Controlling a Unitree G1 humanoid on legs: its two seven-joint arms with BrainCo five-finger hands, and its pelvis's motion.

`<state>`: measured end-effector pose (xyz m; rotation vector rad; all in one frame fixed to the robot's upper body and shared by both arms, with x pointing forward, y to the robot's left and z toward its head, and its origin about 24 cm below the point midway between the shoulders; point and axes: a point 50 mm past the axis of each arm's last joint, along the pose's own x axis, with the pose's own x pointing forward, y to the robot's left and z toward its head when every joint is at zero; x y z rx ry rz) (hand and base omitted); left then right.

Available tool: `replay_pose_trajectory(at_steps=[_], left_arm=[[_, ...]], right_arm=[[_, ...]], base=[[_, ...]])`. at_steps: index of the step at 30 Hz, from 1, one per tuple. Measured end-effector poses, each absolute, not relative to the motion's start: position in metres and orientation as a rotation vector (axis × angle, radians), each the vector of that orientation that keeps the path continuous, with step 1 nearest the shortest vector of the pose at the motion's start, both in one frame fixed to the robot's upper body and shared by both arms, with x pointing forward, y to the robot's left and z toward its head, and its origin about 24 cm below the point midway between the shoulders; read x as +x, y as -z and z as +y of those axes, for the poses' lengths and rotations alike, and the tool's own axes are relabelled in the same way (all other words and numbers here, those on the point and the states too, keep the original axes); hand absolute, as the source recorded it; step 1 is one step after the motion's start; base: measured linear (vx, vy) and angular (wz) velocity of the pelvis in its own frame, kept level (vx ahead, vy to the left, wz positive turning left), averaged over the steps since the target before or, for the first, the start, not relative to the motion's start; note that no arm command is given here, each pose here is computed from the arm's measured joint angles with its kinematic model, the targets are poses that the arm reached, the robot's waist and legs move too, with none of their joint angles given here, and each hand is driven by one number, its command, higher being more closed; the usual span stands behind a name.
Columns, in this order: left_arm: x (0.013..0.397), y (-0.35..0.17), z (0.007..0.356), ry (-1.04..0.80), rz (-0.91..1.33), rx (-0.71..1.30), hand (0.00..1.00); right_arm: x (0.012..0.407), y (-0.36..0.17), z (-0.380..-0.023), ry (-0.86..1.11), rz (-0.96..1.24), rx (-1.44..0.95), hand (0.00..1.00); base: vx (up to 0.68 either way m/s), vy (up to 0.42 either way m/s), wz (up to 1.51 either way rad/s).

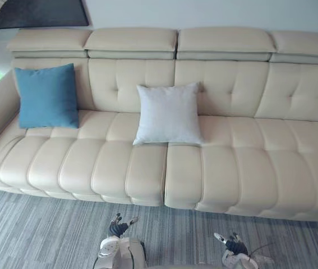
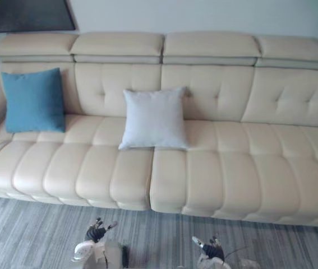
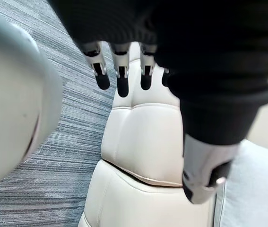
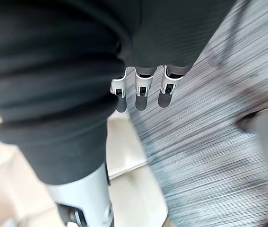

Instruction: Pick up cushions and gather them together orderly.

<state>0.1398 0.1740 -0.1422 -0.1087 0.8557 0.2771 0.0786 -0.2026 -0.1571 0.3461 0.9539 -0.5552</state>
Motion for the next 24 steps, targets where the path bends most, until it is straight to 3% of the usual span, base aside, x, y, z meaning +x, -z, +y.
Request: replay_pose_trajectory(at_steps=[3, 13, 24], left_arm=[[0.133, 0.145, 0.184, -0.292, 0.886, -0.083, 0.0], [0.096, 0.159, 0.193, -0.3, 1.026, -0.042, 0.0], [0.102, 0.158, 0.196, -0.228, 1.021, 0.022, 0.0]], right_arm=[[0.067, 0.164, -0.188, 0.597, 1.008, 0.428, 0.0], [0.055, 0.165, -0.206, 0.679, 1.029, 0.431, 0.0], [0.075, 0.164, -0.208, 0.645, 1.009, 0.42, 0.0]], base=[[-0.07, 0.234, 0.29], [-0.07, 0.052, -0.17], [-0.02, -0.046, -1.09]])
